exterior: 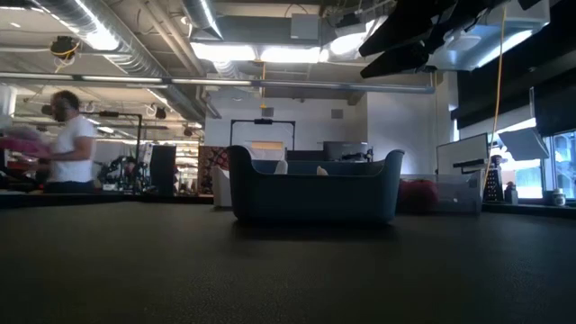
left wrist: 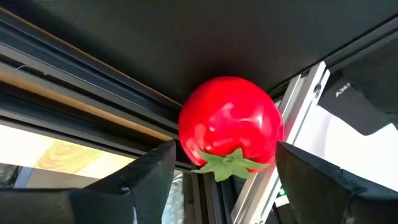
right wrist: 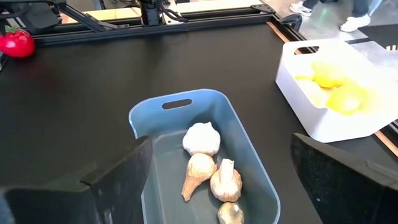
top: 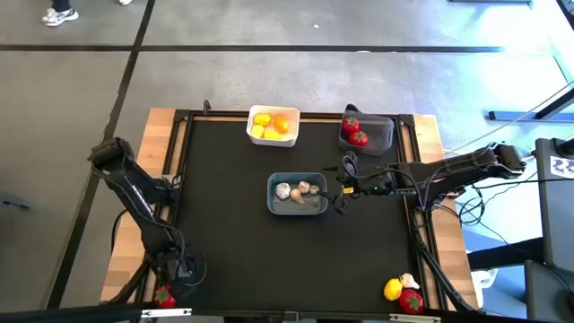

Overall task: Sort produce into baskets
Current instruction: Put the red tomato into the black bin

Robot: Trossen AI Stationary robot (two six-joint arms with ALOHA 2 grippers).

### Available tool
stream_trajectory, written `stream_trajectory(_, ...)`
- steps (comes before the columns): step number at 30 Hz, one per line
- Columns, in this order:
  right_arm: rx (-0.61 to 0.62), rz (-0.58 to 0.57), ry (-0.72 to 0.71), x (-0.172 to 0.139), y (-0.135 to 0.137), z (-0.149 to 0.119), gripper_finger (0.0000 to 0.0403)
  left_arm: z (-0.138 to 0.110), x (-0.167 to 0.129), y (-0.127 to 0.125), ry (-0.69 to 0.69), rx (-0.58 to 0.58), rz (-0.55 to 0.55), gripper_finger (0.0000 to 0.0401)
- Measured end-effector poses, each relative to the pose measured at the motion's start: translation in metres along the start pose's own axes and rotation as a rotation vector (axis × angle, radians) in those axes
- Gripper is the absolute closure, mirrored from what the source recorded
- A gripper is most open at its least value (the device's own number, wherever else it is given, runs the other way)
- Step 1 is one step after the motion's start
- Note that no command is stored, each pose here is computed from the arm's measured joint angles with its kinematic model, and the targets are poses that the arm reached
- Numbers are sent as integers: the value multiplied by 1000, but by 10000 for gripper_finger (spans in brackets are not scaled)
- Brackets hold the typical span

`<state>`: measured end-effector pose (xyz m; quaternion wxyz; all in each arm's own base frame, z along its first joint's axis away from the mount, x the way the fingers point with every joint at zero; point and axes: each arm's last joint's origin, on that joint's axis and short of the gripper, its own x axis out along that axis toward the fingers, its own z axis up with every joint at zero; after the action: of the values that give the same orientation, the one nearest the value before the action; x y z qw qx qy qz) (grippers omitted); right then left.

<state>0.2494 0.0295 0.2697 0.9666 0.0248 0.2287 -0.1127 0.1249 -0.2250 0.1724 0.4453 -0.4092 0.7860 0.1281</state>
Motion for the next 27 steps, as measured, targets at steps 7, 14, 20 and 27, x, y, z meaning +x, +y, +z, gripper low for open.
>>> stream_trajectory(7, 0, 0, 0, 0, 0, 0, 26, -1, 0, -2, 11, 8, -20, 97)
stream_trajectory(14, 0, 0, 0, 0, 0, 0, 26, 3, 4, -4, 37, 1, -4, 100)
stream_trajectory(20, 0, 0, -1, 0, 0, 0, 26, 10, 1, -7, 38, -43, -20, 101)
stream_trajectory(27, 0, 0, 0, 0, 0, 0, 26, 21, -4, -14, -4, -45, -76, 101)
